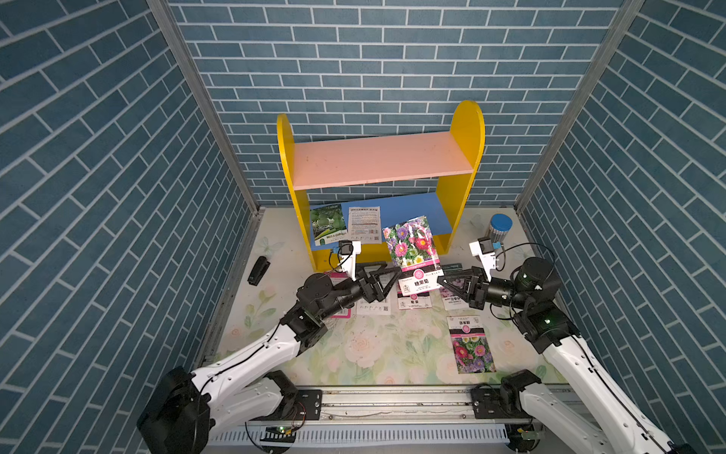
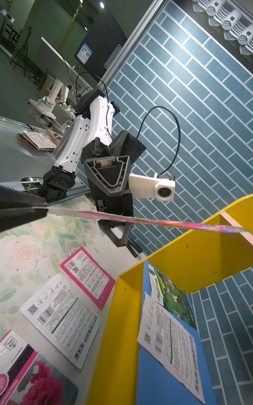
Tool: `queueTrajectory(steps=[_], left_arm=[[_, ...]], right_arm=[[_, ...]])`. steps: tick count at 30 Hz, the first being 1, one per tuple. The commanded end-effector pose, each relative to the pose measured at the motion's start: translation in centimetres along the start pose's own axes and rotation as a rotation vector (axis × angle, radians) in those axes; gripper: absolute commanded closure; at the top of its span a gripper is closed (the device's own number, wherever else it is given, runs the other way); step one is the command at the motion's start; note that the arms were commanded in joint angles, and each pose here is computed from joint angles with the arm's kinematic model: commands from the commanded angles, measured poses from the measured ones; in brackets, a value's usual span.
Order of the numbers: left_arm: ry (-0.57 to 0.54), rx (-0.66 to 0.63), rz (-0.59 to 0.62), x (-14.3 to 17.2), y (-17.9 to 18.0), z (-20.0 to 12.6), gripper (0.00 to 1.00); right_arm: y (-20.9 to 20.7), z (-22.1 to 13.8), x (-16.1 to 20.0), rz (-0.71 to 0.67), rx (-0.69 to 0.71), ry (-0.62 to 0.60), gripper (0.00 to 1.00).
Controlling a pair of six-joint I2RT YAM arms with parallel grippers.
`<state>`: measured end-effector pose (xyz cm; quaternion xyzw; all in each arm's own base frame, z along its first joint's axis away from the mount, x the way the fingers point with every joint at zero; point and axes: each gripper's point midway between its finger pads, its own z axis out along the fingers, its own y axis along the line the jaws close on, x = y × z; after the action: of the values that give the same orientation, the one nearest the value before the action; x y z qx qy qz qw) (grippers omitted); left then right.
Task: Take the seed bag off the shelf
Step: Pick up the seed packet from the shelf.
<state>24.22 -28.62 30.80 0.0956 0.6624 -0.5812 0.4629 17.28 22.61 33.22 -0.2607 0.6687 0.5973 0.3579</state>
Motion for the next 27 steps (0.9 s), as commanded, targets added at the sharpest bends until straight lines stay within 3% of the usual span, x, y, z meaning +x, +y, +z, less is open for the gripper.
queueTrajectory(steps=[1,7,12,19,23,25,27], left_arm=[[-0.016,0.063,0.007,-0.9,-1.4,0.4,0.09],[-0.005,0.126,-0.003,-1.1,-2.6,0.7,0.25],[0.019,0.168,-0.004,-1.0,-3.6,0.7,0.54],[0.061,0.171,-0.007,-0.5,-3.7,0.9,0.75],[0.072,0.149,-0.008,-0.5,-3.6,1.0,1.0],[0.076,0.133,-0.006,-0.6,-3.5,1.0,1.0],[0.094,0.101,-0.005,-0.7,-3.2,1.2,1.0]], right_arm=[[1.5,-0.1,0.3,-0.015,-0.064,0.012,1.0],[1.1,-0.1,1.1,-0.004,-0.058,0.022,1.0],[0.5,0.0,1.3,-0.001,-0.039,0.024,1.0],[0.1,0.0,1.5,-0.001,-0.03,0.024,1.0],[-0.3,0.0,1.6,-0.001,-0.004,0.027,1.0],[-0.8,0.1,1.6,0.012,0.019,0.03,1.0],[-1.5,0.0,1.6,0.03,0.066,0.03,0.82]])
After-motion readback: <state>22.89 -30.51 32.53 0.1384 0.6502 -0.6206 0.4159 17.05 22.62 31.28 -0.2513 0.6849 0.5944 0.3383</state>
